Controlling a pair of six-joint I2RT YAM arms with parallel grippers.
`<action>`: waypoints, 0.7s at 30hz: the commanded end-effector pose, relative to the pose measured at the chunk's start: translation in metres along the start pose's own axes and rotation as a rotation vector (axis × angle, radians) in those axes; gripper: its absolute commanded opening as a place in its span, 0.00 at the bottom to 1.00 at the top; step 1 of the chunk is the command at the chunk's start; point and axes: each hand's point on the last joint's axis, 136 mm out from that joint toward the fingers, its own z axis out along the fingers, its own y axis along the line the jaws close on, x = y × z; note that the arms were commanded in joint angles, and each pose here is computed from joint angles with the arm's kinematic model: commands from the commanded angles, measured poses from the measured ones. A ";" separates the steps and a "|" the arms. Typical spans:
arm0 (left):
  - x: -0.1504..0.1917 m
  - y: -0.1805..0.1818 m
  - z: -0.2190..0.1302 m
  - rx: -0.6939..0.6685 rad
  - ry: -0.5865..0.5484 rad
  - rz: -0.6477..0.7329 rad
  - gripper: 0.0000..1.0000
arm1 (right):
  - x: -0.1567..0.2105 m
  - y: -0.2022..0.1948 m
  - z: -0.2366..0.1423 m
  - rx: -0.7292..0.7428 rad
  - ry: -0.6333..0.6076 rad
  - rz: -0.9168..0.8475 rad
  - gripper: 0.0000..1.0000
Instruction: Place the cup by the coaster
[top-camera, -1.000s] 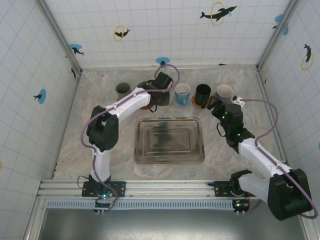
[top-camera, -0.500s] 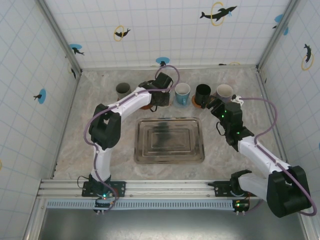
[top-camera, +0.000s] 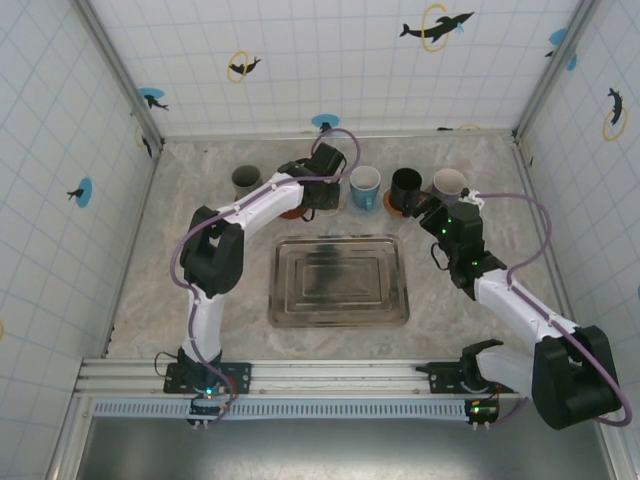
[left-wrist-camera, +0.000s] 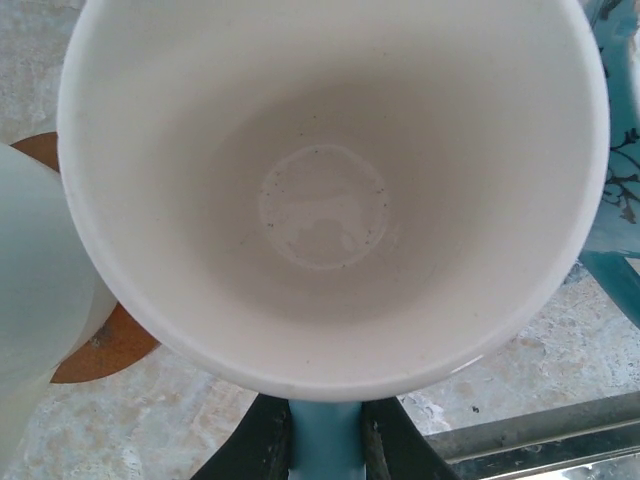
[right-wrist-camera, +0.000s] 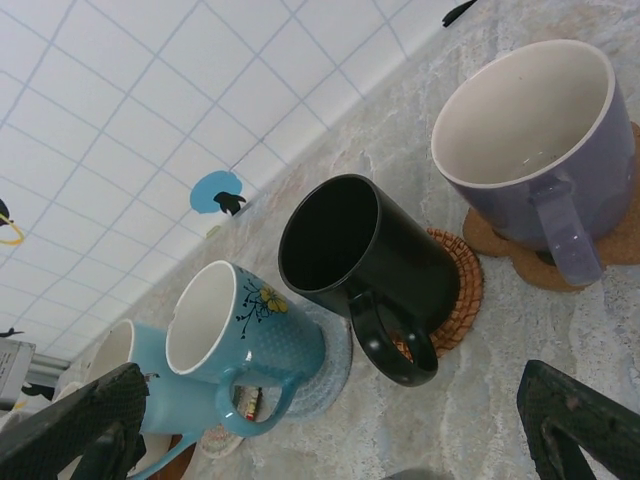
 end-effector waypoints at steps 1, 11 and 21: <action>-0.032 -0.003 -0.009 0.017 -0.094 0.003 0.00 | -0.020 0.021 0.001 -0.052 -0.046 0.016 0.98; -0.028 0.000 -0.007 0.003 -0.078 -0.003 0.00 | -0.018 0.021 0.004 -0.053 -0.033 0.013 0.98; -0.025 0.006 -0.006 -0.016 -0.068 -0.005 0.00 | -0.016 0.022 0.007 -0.053 -0.022 0.010 0.98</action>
